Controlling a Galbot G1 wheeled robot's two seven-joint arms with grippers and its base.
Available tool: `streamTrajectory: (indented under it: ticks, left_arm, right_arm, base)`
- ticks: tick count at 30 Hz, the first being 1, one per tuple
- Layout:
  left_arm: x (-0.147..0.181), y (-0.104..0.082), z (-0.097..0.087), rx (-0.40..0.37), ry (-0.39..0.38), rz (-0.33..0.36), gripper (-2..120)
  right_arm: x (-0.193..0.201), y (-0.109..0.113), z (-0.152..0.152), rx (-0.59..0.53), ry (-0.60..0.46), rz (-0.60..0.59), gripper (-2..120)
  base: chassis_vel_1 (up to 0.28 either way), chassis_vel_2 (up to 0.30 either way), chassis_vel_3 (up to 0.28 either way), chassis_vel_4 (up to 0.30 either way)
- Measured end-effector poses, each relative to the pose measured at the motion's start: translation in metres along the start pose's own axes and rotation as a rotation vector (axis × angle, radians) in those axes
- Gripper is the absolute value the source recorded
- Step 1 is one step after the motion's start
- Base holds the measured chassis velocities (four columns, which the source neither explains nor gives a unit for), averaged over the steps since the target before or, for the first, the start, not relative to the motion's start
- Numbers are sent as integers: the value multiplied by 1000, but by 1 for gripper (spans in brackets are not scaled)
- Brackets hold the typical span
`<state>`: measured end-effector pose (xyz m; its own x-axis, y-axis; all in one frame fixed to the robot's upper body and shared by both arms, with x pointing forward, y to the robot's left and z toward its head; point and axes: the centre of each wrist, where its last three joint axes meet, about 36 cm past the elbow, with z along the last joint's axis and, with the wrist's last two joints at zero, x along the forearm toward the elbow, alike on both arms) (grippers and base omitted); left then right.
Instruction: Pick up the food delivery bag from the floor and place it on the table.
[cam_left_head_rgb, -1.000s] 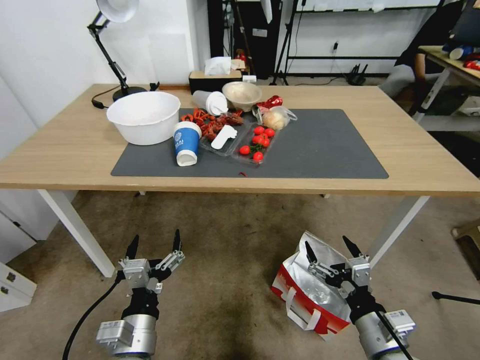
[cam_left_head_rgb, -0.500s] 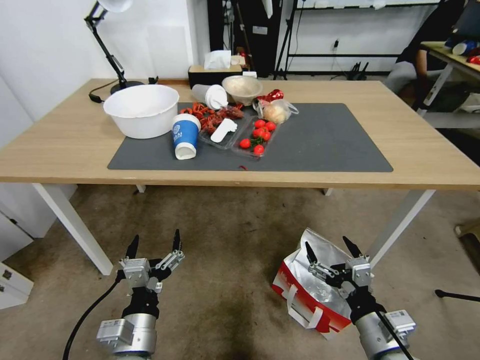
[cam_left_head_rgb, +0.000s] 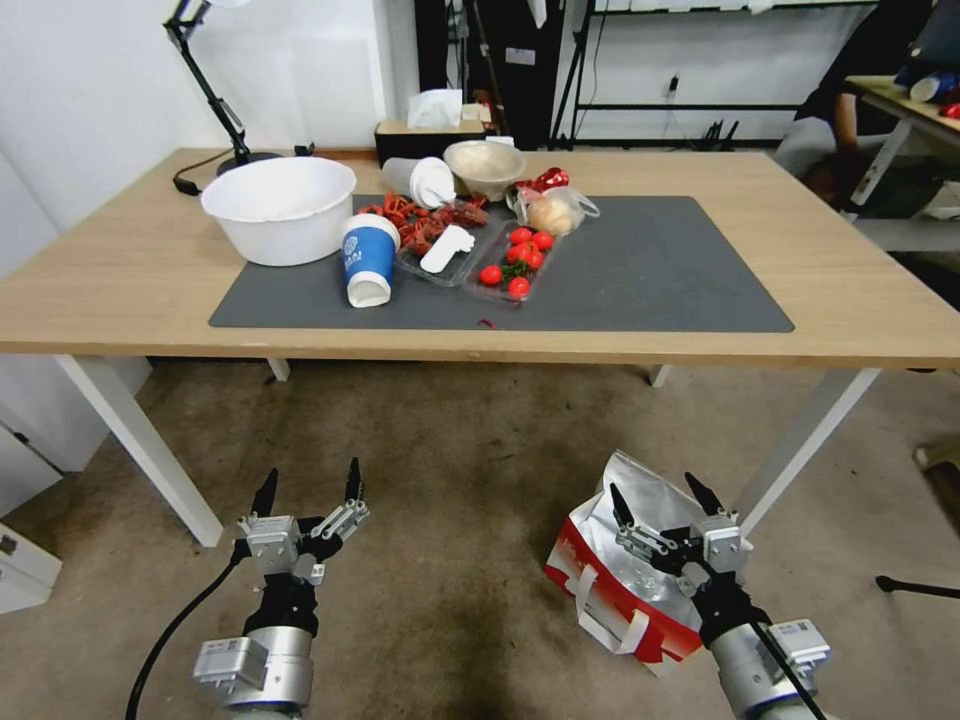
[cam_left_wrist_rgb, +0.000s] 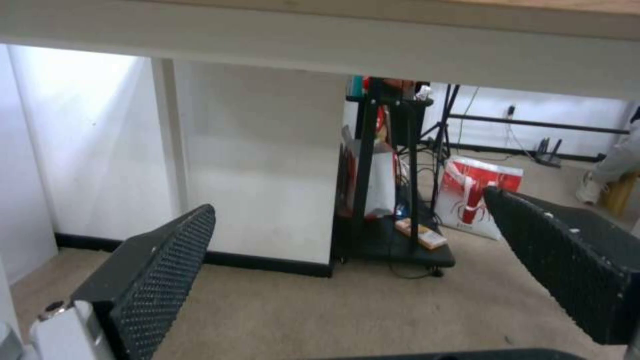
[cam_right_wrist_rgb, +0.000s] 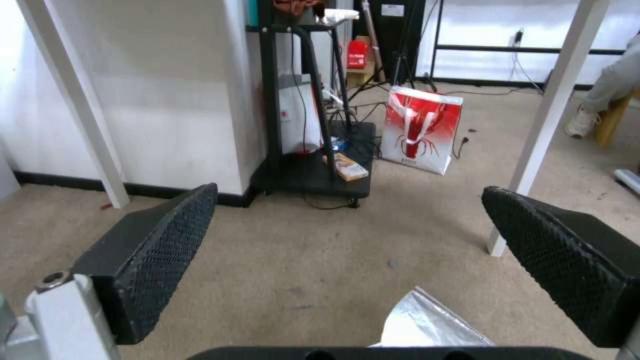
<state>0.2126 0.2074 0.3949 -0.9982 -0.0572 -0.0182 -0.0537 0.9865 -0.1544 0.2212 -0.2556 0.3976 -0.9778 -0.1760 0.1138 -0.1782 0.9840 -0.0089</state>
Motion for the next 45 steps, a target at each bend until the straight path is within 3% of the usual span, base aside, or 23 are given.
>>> streamTrajectory:
  ticks: [45]
  left_arm:
    - [2, 0, 1, -7, -3, 1, 100]
  right_arm:
    - [0, 0, 3, -3, 0, 5, 100]
  base:
    - [0, 0, 0, 0]
